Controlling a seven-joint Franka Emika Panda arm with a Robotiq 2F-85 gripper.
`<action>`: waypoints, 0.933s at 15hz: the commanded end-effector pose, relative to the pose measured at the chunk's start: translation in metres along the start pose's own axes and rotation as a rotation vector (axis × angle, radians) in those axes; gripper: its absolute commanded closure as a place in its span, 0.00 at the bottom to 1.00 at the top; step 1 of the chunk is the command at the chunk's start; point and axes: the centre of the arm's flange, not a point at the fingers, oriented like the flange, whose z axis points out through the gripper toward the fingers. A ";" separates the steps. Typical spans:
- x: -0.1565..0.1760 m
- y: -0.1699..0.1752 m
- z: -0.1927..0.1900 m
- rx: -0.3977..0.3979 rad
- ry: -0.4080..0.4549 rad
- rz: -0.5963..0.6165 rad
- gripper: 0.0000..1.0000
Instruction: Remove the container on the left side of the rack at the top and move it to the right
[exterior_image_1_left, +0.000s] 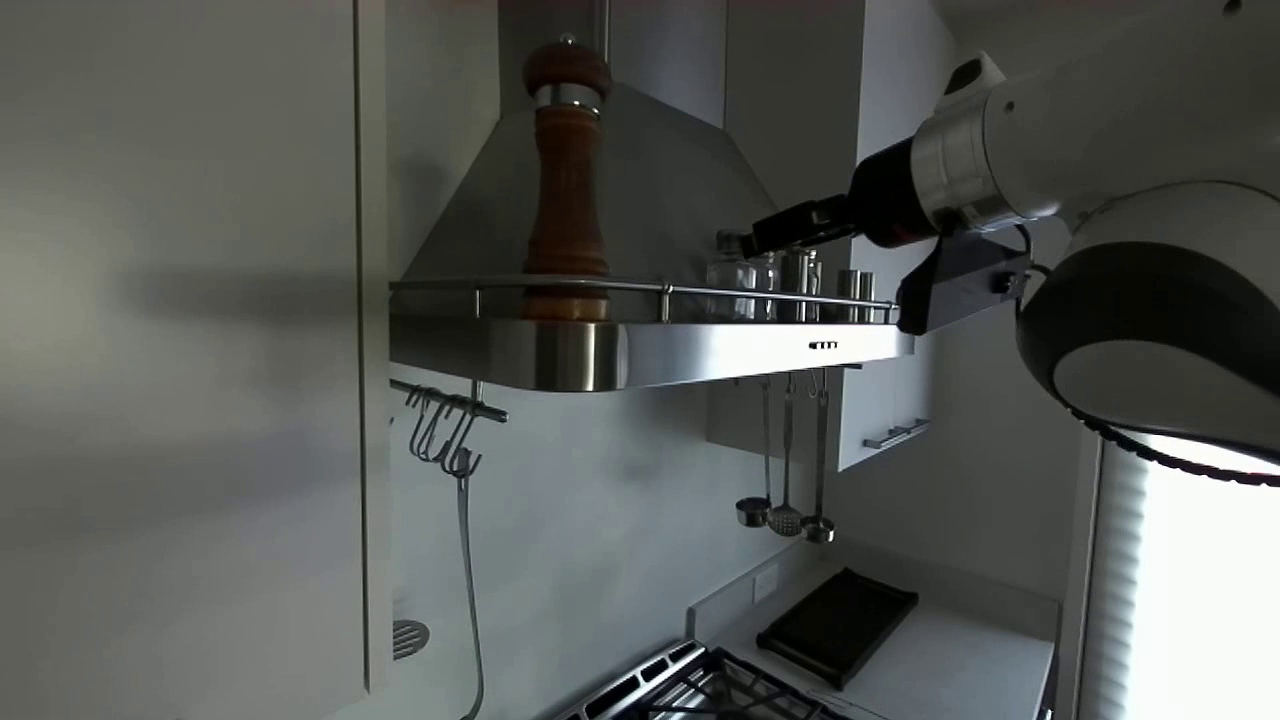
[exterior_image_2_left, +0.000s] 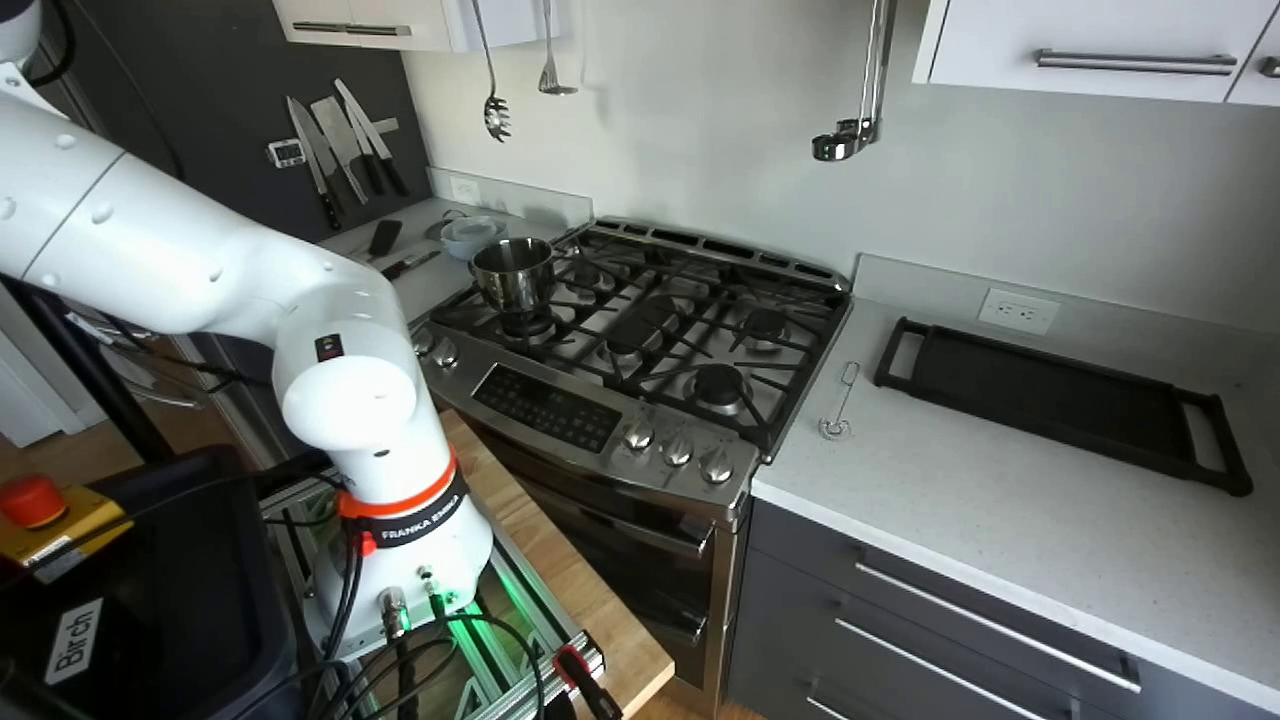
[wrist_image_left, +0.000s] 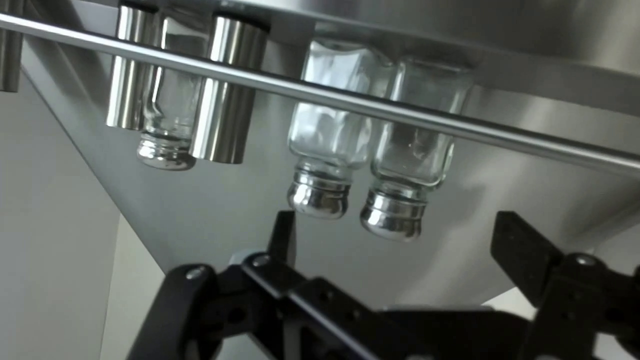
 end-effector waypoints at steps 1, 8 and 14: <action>0.008 -0.009 0.019 0.010 0.013 0.037 0.00; 0.006 -0.020 0.034 0.047 0.026 0.079 0.00; 0.005 -0.018 0.041 0.050 0.042 0.094 0.06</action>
